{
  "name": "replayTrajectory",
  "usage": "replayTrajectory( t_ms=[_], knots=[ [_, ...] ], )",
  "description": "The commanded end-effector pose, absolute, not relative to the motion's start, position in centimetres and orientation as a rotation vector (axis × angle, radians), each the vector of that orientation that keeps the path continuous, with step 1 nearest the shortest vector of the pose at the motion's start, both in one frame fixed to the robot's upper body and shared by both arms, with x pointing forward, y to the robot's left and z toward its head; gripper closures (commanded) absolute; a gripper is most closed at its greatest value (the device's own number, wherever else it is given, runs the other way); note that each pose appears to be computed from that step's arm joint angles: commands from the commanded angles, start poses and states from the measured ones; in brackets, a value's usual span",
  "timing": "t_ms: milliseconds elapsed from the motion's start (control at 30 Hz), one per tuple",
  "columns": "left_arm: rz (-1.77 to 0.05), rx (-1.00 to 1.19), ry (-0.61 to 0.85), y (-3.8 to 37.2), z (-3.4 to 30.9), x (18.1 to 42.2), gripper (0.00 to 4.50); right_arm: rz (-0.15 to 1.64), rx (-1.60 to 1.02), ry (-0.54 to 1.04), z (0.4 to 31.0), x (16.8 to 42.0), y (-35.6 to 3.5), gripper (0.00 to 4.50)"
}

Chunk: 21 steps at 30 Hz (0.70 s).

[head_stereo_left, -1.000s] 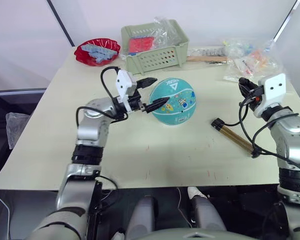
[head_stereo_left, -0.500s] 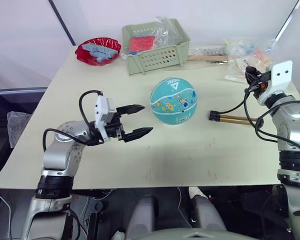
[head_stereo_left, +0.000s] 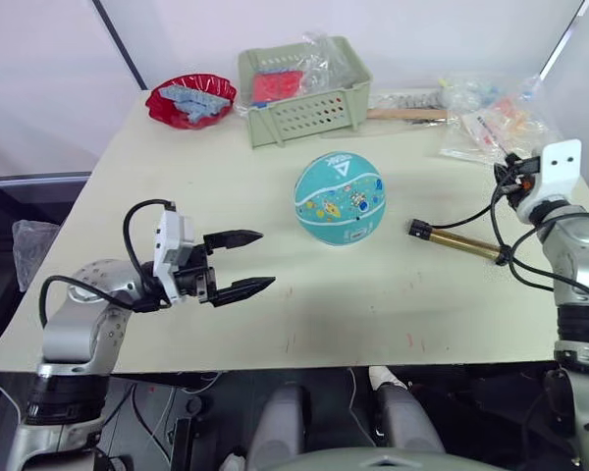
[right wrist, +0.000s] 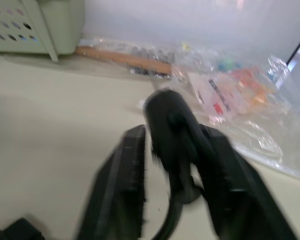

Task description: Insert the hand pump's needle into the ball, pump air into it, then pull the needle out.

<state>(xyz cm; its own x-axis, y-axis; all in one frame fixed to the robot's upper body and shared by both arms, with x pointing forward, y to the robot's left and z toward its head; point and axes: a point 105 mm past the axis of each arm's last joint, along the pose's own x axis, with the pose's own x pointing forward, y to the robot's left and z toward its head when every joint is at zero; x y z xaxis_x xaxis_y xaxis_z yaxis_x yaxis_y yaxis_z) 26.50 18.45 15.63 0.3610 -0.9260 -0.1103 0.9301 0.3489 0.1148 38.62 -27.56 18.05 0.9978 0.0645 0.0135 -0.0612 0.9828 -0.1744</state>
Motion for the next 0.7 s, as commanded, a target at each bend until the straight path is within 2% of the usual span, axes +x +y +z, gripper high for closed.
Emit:
replayTrajectory(
  t_ms=[33, 100, 367, 700],
  knots=[
    [-1.200, 0.194, -0.023, 18.5, 16.7, 26.3, 0.00, 0.038, -0.178, -0.112, 21.6, 37.1, -29.0, 1.07],
    [-1.196, 0.191, -0.021, 18.6, 16.5, 26.3, 0.00, 0.038, -0.169, -0.116, 22.2, 36.5, -29.3, 0.05],
    [-1.176, 0.173, -0.020, 18.8, 16.1, 26.2, 0.00, 0.095, -0.146, -0.091, 22.7, 33.6, -30.0, 0.05],
    [-1.068, 0.148, 0.002, 19.4, 14.4, 26.5, 0.00, 0.435, -0.119, -0.079, 17.9, 28.4, -25.7, 0.05]
  ],
)
